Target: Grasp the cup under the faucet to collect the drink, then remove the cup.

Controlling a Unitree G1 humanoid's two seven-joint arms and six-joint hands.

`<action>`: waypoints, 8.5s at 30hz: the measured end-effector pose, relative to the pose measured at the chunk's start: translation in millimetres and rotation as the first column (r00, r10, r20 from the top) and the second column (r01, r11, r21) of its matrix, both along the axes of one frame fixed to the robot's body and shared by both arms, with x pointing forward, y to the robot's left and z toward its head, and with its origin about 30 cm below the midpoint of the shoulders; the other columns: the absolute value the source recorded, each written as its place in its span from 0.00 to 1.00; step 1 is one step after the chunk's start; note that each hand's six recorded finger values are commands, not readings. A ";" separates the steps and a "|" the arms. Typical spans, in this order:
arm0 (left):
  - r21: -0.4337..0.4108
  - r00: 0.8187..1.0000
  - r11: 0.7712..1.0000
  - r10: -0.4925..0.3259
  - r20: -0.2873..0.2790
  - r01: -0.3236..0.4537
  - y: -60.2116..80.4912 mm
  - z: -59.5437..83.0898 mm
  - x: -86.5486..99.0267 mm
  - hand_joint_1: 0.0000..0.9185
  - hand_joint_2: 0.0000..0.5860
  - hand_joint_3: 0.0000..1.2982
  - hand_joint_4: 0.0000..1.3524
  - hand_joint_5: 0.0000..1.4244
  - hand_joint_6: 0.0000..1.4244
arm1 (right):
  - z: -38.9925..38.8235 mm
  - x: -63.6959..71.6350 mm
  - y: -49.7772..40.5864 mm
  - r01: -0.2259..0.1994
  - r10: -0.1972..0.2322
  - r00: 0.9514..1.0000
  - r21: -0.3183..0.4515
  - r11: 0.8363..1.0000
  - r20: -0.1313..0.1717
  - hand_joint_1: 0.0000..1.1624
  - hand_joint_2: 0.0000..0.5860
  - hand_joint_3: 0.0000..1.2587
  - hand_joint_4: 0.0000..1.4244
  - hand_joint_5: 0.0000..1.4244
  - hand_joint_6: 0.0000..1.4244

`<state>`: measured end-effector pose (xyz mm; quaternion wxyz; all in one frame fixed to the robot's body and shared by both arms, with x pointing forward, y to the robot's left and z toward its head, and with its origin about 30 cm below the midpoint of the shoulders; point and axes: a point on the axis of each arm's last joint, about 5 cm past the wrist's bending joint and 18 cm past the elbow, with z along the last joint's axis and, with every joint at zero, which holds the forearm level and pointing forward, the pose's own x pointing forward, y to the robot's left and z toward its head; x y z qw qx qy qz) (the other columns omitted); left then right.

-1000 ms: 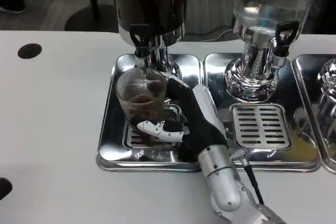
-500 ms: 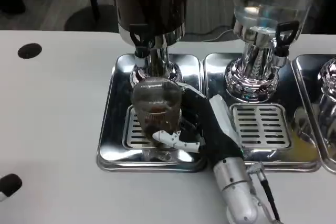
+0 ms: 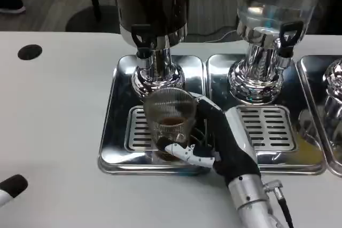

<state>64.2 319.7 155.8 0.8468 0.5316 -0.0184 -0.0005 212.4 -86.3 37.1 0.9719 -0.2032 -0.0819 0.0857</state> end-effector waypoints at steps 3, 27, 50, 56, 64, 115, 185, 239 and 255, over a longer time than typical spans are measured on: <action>0.000 1.000 1.000 0.000 0.003 0.000 -0.3 0.4 1.0 0.00 0.04 0.00 0.00 0.00 0.00 | -0.5 -5.3 -2.2 0.003 -0.003 1.000 0.007 1.000 0.004 0.75 0.37 0.29 0.27 0.24 0.17; -0.009 1.000 1.000 -0.017 0.006 0.017 -4.0 -1.0 5.9 0.00 0.04 0.00 0.00 0.00 0.00 | 1.1 -29.4 -15.5 -0.007 0.007 1.000 0.008 1.000 0.023 0.75 0.37 0.29 0.27 0.24 0.18; -0.006 0.999 1.000 -0.028 0.015 0.028 -6.2 0.9 7.5 0.00 0.04 0.00 0.00 0.00 0.00 | -4.0 -59.0 -32.5 0.021 -0.021 1.000 0.000 1.000 0.001 0.75 0.37 0.30 0.28 0.24 0.19; -0.001 0.999 1.000 -0.030 0.014 0.030 -5.7 1.7 8.1 0.00 0.04 0.00 0.00 0.00 0.00 | -4.0 -67.1 -37.1 0.028 -0.028 1.000 -0.001 1.000 0.004 0.75 0.37 0.30 0.28 0.24 0.19; -0.001 0.999 1.000 -0.031 0.016 0.031 -5.9 2.0 8.6 0.00 0.04 0.00 0.00 0.00 0.00 | -2.8 -80.2 -43.9 0.035 -0.035 0.999 -0.002 0.999 0.009 0.75 0.37 0.30 0.28 0.24 0.19; 0.018 0.998 0.999 -0.046 0.035 0.046 -8.9 8.8 6.4 0.00 0.04 0.00 0.00 0.00 0.00 | -20.6 -105.9 -46.9 0.015 -0.015 1.000 -0.004 1.000 -0.025 0.74 0.39 0.30 0.29 0.26 0.19; 0.008 0.998 0.998 -0.057 0.039 0.057 -11.5 9.2 16.3 0.00 0.05 0.00 0.00 0.00 0.00 | -29.0 -104.9 -52.5 -0.008 0.009 1.000 0.039 0.999 -0.025 0.68 0.37 0.05 0.00 0.04 0.07; -0.060 0.997 0.998 0.015 0.070 -0.011 -10.6 -25.5 20.7 0.00 0.07 0.00 0.00 0.00 0.00 | 31.9 -62.3 -166.4 0.165 -0.162 0.986 -0.128 0.978 0.033 0.36 0.81 0.12 0.14 0.12 0.11; 0.014 0.992 1.000 0.016 0.122 -0.018 -22.8 -43.0 6.0 0.00 0.06 0.04 0.00 0.00 0.00 | 33.3 -58.6 -188.6 0.325 -0.268 0.944 -0.390 0.862 0.194 0.37 1.00 0.35 0.29 0.21 0.14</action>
